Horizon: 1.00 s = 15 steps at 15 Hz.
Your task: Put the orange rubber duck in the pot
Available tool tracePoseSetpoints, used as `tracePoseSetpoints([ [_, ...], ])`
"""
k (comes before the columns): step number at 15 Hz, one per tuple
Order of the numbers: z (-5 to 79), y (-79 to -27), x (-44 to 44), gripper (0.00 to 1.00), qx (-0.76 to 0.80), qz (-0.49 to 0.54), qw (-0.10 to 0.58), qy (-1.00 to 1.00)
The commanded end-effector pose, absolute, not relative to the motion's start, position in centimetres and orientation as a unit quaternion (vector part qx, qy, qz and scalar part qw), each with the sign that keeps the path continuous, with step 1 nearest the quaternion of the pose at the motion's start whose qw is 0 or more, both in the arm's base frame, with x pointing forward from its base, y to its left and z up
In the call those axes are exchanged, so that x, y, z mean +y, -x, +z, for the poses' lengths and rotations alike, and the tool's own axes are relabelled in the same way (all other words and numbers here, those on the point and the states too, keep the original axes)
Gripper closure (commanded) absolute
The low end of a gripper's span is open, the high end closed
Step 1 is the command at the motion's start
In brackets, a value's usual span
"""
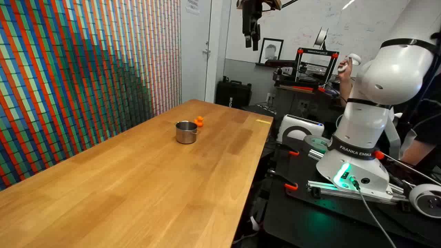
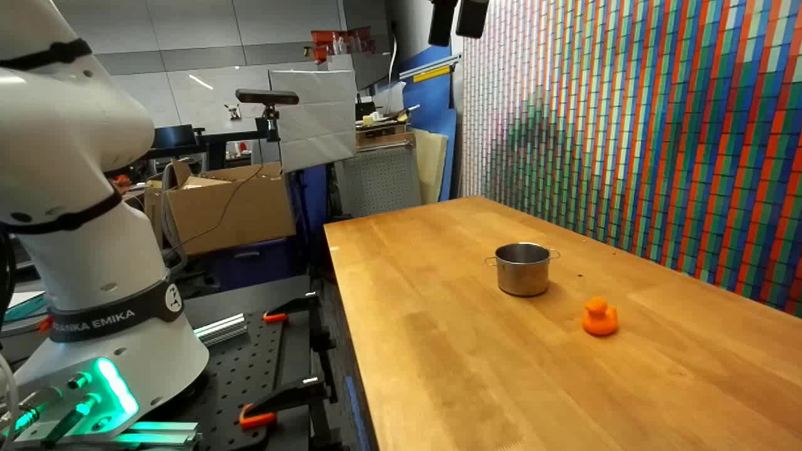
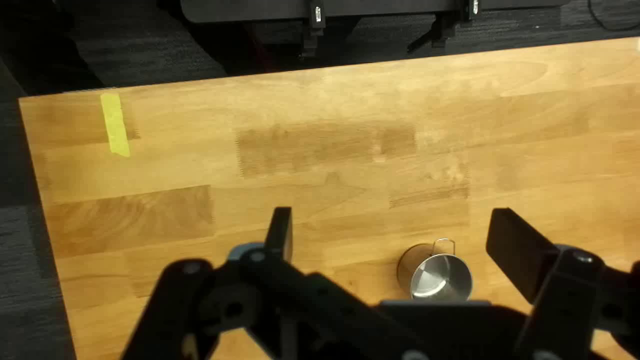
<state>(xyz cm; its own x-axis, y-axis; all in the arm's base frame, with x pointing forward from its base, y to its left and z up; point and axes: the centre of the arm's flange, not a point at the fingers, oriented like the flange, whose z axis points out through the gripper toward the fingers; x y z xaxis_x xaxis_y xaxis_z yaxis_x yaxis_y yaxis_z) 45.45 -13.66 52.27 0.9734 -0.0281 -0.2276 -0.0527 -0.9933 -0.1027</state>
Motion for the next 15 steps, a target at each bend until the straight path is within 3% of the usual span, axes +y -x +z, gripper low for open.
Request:
tracePoseSetpoints([
  [1,52.3,-45.5,-13.7,0.00,0.020,0.113,0.054,0.992],
  [6,52.3,-46.1,-13.5,0.00,0.021,0.103,0.051,0.993],
  [15,45.3,-57.4,-14.4,0.00,0.009,0.045,0.007,0.999],
])
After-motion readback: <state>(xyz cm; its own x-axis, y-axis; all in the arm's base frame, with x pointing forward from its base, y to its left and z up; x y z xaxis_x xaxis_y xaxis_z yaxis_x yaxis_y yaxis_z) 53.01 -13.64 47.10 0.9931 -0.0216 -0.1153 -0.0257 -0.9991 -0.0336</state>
